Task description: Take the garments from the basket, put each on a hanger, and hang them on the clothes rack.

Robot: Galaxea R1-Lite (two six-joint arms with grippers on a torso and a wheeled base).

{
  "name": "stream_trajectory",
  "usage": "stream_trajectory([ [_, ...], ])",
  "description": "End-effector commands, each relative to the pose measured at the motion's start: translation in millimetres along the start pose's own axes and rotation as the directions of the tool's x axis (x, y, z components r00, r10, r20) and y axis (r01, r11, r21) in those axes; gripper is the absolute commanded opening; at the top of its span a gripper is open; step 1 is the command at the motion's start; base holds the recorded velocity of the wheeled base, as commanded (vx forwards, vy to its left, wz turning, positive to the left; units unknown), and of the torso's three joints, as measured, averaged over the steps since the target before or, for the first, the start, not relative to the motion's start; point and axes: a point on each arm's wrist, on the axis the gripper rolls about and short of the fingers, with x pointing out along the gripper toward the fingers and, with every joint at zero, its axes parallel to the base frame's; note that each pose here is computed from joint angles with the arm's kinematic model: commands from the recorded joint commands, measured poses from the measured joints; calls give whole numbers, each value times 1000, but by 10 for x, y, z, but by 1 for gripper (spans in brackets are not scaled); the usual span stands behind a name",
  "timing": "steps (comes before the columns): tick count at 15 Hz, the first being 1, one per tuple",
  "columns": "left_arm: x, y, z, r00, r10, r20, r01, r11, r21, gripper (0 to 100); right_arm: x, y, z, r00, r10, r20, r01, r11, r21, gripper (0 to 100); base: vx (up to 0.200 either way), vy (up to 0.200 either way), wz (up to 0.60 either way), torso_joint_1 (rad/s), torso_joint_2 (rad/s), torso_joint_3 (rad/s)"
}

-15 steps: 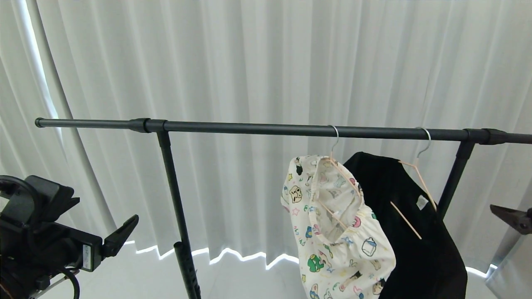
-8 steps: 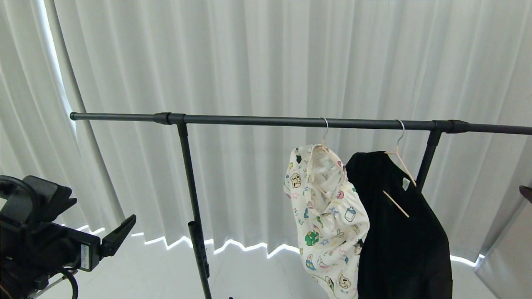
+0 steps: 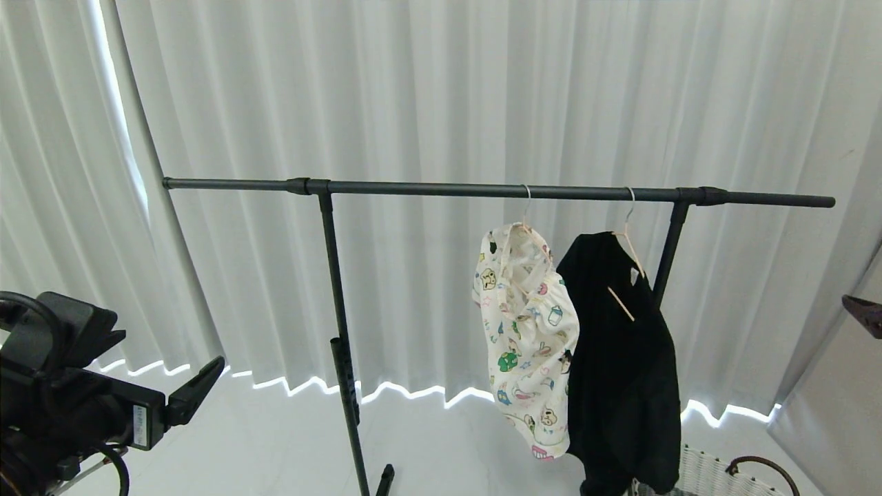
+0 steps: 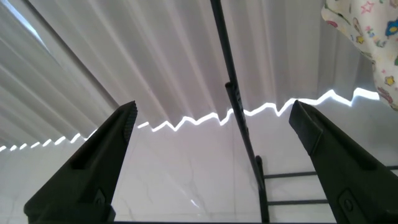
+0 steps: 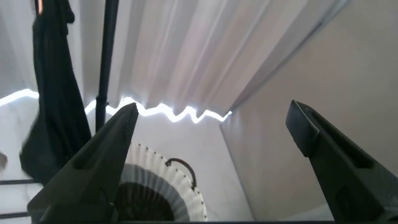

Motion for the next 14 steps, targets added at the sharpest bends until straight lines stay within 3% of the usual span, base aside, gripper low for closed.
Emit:
stream_trajectory([
  [1, -4, 0, 3, 1000, 0, 3, 0, 1000, 0, 100, 41, 20, -30, 1000, 6, -19, -6, 1000, -10, 100, 0, 0, 0, 0, 0, 0],
  [7, -13, -6, -15, 1000, -1, -2, 1, 1000, -2, 100, 31, 31, -84, 999, 3, -34, -5, 998, -60, 100, 0, 0, 0, 0, 0, 0],
  [14, -29, -7, -16, 1000, 0, 3, 0, 1000, -2, 100, 41, 19, -99, 999, -8, -32, 7, 998, -55, 100, 0, 0, 0, -195, 436, 237],
])
